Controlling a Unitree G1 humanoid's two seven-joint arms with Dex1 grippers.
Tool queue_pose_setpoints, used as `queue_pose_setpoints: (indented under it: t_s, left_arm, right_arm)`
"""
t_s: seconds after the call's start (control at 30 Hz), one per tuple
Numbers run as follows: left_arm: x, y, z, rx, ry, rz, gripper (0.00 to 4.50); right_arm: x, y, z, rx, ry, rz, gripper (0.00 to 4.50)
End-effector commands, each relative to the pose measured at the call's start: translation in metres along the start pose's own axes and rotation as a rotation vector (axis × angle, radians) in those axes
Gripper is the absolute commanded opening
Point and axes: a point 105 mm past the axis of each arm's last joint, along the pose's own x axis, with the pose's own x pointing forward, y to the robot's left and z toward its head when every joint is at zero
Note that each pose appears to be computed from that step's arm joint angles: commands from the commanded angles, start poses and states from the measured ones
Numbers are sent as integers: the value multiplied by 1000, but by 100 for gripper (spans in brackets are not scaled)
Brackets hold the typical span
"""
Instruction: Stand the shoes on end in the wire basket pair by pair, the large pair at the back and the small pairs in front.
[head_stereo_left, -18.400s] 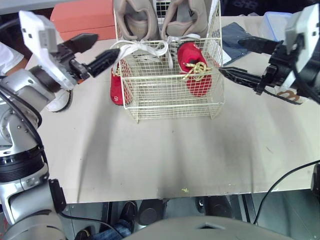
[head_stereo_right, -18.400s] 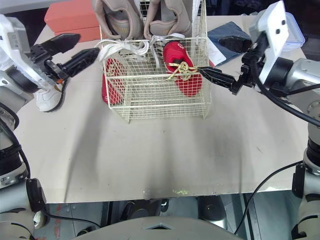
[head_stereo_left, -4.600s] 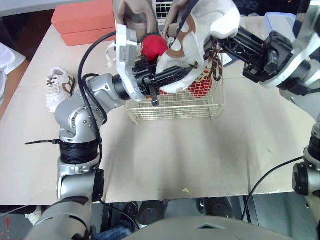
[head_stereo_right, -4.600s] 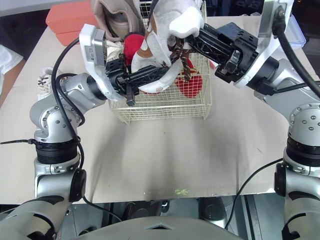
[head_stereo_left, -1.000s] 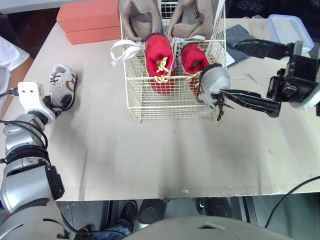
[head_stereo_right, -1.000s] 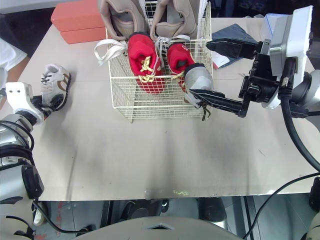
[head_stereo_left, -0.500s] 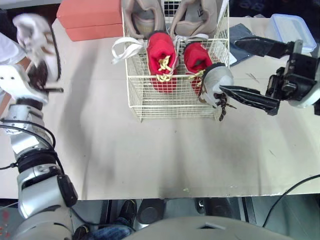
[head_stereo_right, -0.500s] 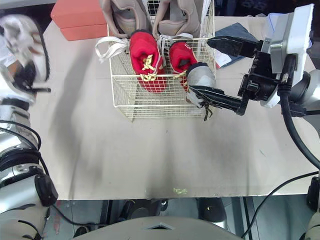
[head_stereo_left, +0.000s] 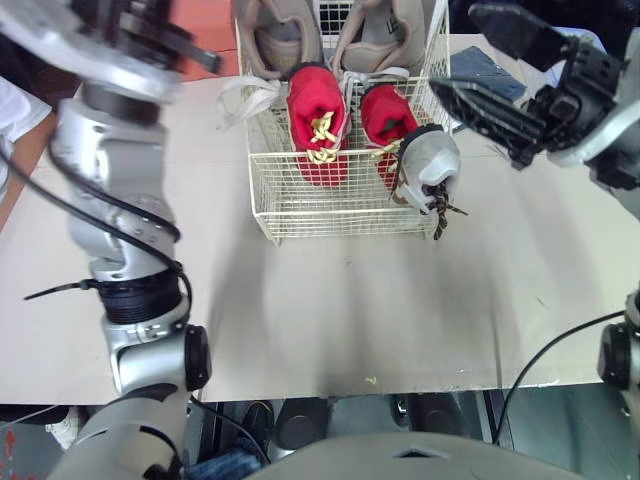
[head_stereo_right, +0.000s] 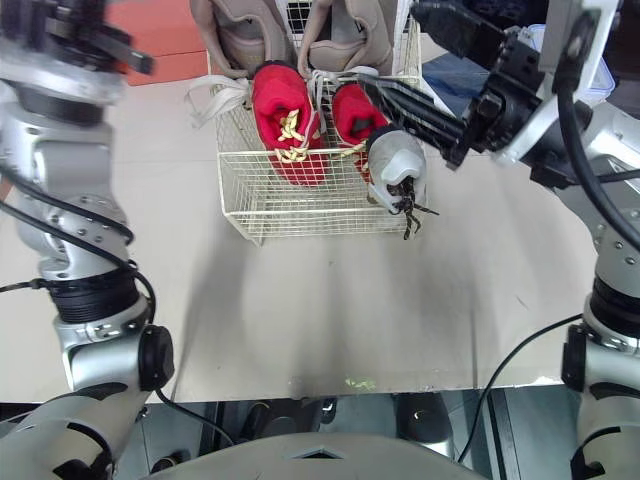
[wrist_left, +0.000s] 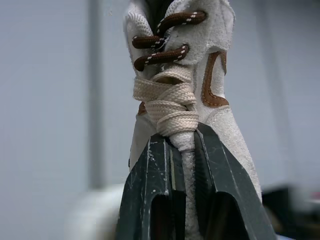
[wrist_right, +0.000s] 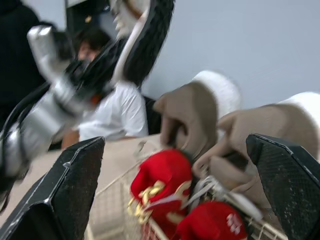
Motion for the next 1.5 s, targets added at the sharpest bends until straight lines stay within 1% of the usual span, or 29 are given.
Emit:
queue_pose_setpoints:
  t_s: [0.03,0.3,0.4,0.5,0.53,0.6,0.63,0.7,0.77,0.8,0.83,0.87,0.97,1.0,1.03,1.1,1.17,1.3,1.37,1.5]
  left_arm:
    - [0,-21,-9,0,53,-105,1]
    - [-6,-53,-38,-38,145,-258,1]
    - [-7,-59,-39,-65,137,-276,1]
    - [-12,-60,-45,-23,175,-298,1]
    - [-14,-60,-47,-9,189,-308,1]
    - [-15,-60,-48,-7,194,-312,1]
    - [-16,-61,-48,-10,193,-311,1]
    - [-17,-60,-49,-39,201,-302,1]
    - [-19,-59,-48,-74,209,-305,109]
    - [-21,-60,-46,-102,209,-314,126]
    - [-21,-60,-43,-113,207,-322,191]
    - [-22,-57,-40,-122,211,-321,219]
    - [-27,-51,-28,-199,222,-353,360]
    - [-30,-47,-23,-251,232,-370,418]
    - [-32,-45,-19,-287,241,-391,446]
    - [-36,-45,-11,-372,261,-444,446]
    - [-38,-51,-9,-428,289,-500,446]
    - [-40,-61,-17,-486,345,-569,446]
    - [-43,-72,-21,-536,372,-632,446]
    - [-46,-78,-26,-571,411,-684,446]
  right_arm:
    - [11,1,12,11,-67,-24,450]
    - [28,-1,8,156,-151,-54,450]
    - [30,0,6,176,-151,-48,450]
    - [30,2,7,199,-171,-32,370]
    - [30,3,7,202,-172,-26,332]
    - [29,3,7,205,-171,-23,239]
    - [28,3,7,206,-170,-22,182]
    - [28,4,6,211,-167,-20,96]
    - [26,5,5,214,-160,-16,22]
    - [25,5,5,217,-157,-10,14]
    - [23,7,5,220,-153,3,4]
    - [19,10,5,225,-148,32,4]
    - [9,16,3,239,-135,117,4]
    - [4,19,1,252,-122,166,4]
    - [0,21,-1,258,-113,211,4]
    - [-6,29,-7,271,-74,295,4]
    - [-10,34,-7,276,-64,348,4]
    - [-11,46,-5,271,-58,425,4]
    - [-7,58,-4,287,-56,482,4]
    - [-7,70,-4,309,-45,560,4]
